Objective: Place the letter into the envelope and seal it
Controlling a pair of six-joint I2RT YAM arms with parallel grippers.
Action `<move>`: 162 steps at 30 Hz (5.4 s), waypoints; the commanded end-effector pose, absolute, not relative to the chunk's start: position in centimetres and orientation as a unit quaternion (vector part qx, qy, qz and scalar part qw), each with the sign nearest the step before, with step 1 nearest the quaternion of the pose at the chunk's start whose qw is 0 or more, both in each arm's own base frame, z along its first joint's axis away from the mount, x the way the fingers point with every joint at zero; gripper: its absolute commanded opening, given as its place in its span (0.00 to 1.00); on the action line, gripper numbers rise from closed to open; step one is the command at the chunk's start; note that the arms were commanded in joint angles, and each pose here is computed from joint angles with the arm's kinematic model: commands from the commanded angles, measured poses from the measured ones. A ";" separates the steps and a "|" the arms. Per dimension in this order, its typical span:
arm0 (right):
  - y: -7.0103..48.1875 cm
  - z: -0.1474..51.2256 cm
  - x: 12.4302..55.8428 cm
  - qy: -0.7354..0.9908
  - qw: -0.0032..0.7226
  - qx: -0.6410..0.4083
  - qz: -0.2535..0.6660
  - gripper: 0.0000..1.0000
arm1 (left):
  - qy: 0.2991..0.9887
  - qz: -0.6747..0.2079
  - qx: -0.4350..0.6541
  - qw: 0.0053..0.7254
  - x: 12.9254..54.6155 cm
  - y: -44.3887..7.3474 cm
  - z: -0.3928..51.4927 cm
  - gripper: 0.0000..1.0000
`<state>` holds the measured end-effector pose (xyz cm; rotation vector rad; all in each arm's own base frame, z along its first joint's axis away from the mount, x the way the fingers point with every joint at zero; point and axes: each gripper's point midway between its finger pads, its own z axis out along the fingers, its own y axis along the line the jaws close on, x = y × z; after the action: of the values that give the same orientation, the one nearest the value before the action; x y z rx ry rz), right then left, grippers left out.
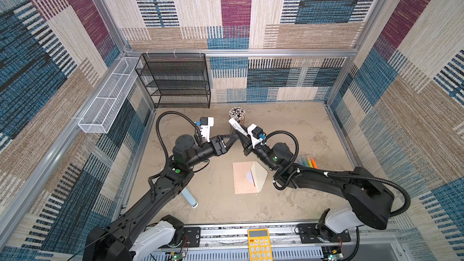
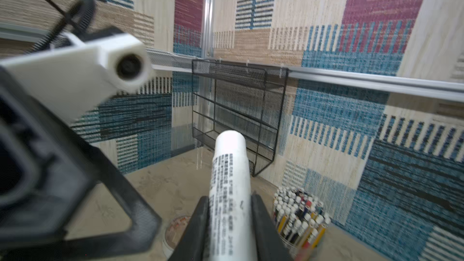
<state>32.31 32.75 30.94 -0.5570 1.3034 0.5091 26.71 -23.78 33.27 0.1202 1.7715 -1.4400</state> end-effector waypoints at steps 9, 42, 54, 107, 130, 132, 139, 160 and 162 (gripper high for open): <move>29.6 25.6 32.7 0.810 0.518 -0.239 0.138 0.18 | 0.818 -0.346 0.019 0.460 27.0 -17.1 26.6 0.62; 30.6 13.7 26.3 0.972 0.057 -0.225 0.035 0.13 | 0.892 -0.437 -0.002 0.115 25.5 -24.5 6.7 0.17; 31.6 11.3 24.9 0.968 0.002 -0.248 0.027 0.14 | 0.899 -0.427 0.000 0.094 25.6 -25.0 4.7 0.17; 30.8 7.2 24.4 0.963 -0.053 -0.264 0.001 0.05 | 0.913 -0.407 0.002 0.039 25.4 -25.4 1.2 0.04; 30.2 6.6 24.0 0.963 -0.064 -0.263 -0.007 0.00 | 0.914 -0.405 0.002 0.036 25.5 -25.5 1.1 0.04; 30.3 6.5 24.0 0.962 -0.065 -0.264 -0.005 0.00 | 0.914 -0.405 0.002 0.035 25.5 -25.4 1.0 0.04; 30.5 5.5 23.9 0.961 -0.077 -0.265 -0.007 0.00 | 0.912 -0.408 0.003 0.036 25.6 -25.6 1.3 0.04; 31.7 4.6 24.1 0.959 -0.081 -0.270 -0.005 0.00 | 0.911 -0.411 0.007 0.032 25.7 -25.8 1.4 0.04; 32.0 4.8 24.3 0.960 -0.079 -0.270 0.000 0.00 | 0.911 -0.411 0.007 0.030 25.7 -25.9 1.3 0.04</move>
<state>23.64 30.65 6.03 -0.8966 3.2002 -0.0550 25.79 -26.21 1.96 0.0221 2.7844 -1.3117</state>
